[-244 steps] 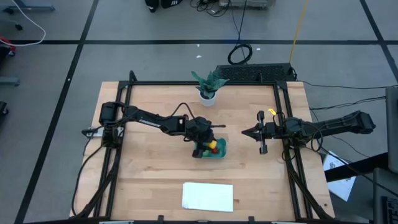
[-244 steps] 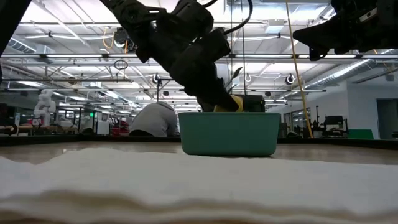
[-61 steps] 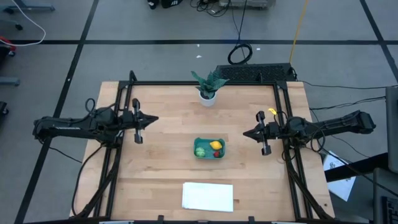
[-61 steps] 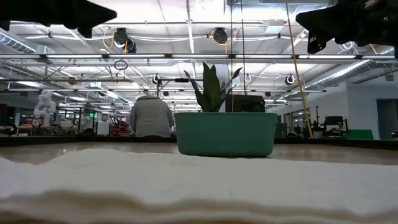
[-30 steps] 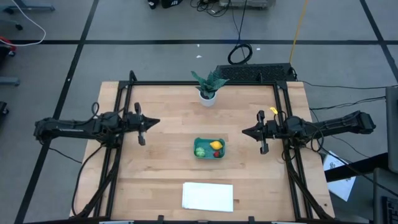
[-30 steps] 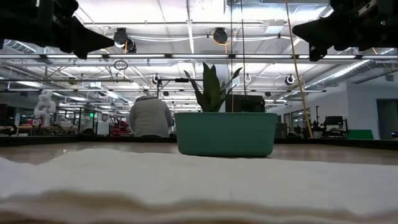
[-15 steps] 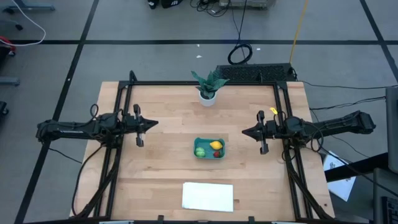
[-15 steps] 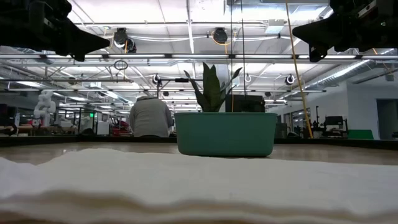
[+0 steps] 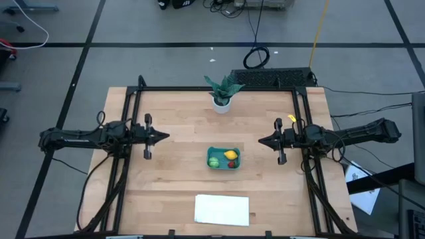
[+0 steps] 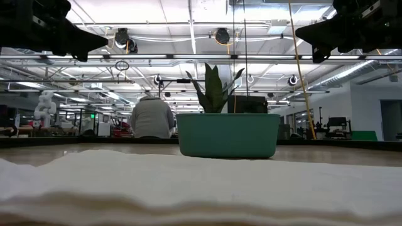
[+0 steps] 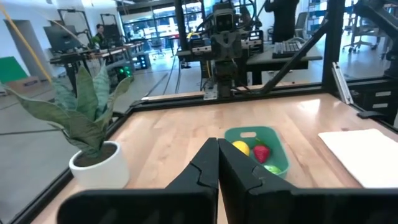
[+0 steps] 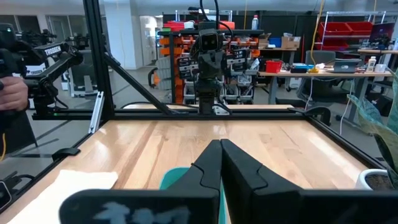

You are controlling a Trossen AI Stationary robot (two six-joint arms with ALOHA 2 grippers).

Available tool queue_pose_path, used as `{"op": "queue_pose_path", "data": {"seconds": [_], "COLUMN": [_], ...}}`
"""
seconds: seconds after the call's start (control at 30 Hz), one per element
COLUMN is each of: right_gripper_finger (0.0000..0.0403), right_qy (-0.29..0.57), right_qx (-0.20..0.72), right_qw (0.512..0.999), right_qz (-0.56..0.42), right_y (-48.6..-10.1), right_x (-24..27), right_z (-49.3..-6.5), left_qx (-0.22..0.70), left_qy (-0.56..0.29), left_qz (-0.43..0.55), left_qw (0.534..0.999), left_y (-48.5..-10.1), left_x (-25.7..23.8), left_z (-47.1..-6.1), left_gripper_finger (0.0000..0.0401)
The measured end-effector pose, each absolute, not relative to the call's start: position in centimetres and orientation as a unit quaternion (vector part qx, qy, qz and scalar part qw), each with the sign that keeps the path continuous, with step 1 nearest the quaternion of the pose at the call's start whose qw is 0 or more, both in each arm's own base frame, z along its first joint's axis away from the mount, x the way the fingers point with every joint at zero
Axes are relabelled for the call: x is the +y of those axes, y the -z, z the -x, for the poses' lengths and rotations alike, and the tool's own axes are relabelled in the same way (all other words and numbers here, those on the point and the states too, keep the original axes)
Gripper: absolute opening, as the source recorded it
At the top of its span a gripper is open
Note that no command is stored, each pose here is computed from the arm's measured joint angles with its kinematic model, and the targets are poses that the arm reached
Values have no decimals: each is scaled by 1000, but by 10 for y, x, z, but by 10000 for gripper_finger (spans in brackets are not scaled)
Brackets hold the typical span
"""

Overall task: Pick and placing Produce into tupperware
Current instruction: Return to Home Position

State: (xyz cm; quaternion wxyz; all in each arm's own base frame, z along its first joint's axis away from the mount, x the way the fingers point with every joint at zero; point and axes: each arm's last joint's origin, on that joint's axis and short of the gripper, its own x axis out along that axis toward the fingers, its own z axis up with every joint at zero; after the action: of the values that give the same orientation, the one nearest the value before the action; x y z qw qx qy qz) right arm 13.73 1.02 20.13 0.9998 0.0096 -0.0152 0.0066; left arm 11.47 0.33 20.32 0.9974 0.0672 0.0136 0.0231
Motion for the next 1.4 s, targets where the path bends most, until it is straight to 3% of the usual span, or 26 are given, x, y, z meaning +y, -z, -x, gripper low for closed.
{"op": "queue_pose_path", "data": {"seconds": [0.33,0.83,1.17,1.4], "right_gripper_finger": [0,0,0,0], "right_qy": [-7,-7,-6,-6], "right_qx": [-16,-17,-17,-17], "right_qw": [1000,1000,1000,1000], "right_qz": [-10,-3,16,4], "right_y": [-202,-202,-202,-202], "right_x": [10,10,10,10], "right_z": [-137,-137,-137,-137], "left_qx": [25,21,21,21], "left_qy": [-22,-23,-23,-24], "left_qz": [-65,-57,-62,-63], "left_qw": [997,998,998,998], "left_y": [-201,-202,-202,-202], "left_x": [3,3,3,3], "left_z": [-115,-115,-115,-115], "left_gripper_finger": [27,2,27,23]}}
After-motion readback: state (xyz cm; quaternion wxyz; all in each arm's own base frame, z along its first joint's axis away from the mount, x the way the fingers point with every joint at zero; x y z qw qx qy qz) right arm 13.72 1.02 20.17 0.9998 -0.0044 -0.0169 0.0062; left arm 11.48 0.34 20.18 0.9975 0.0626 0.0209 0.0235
